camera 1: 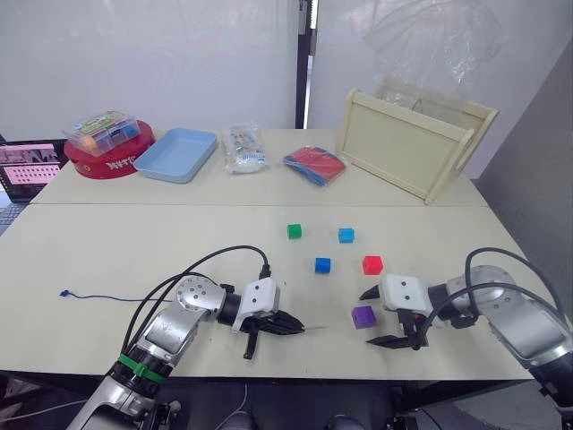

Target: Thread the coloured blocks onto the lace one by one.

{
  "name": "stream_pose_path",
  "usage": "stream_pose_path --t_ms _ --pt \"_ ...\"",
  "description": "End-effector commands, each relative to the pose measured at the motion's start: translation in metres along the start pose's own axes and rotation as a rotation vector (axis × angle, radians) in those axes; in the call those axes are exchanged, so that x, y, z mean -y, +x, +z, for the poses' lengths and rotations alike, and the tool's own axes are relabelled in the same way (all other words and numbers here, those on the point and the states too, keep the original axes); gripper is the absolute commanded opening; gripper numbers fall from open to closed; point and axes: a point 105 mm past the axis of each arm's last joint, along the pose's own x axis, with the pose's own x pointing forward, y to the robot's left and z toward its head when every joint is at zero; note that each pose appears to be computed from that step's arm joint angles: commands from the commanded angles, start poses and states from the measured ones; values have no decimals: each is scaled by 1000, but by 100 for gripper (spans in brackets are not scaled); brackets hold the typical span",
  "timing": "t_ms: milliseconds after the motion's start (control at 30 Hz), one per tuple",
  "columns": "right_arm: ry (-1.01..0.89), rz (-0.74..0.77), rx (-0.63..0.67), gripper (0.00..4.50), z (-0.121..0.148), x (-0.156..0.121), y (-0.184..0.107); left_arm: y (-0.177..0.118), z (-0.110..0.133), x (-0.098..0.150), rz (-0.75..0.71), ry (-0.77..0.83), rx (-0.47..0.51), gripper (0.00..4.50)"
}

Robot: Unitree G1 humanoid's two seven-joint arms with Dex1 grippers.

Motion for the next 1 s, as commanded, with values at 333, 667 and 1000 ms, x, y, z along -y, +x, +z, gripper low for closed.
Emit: stream_pose_path --t_ms 333,667,1000 --pt "58 6 100 117 27 4 5 0 8 -12 42 56 -20 0" --pt "94 -29 55 117 31 0 21 5 9 -12 21 58 -61 0" --pt "96 -11 30 117 32 -6 24 13 8 -11 10 -1 -114 0"
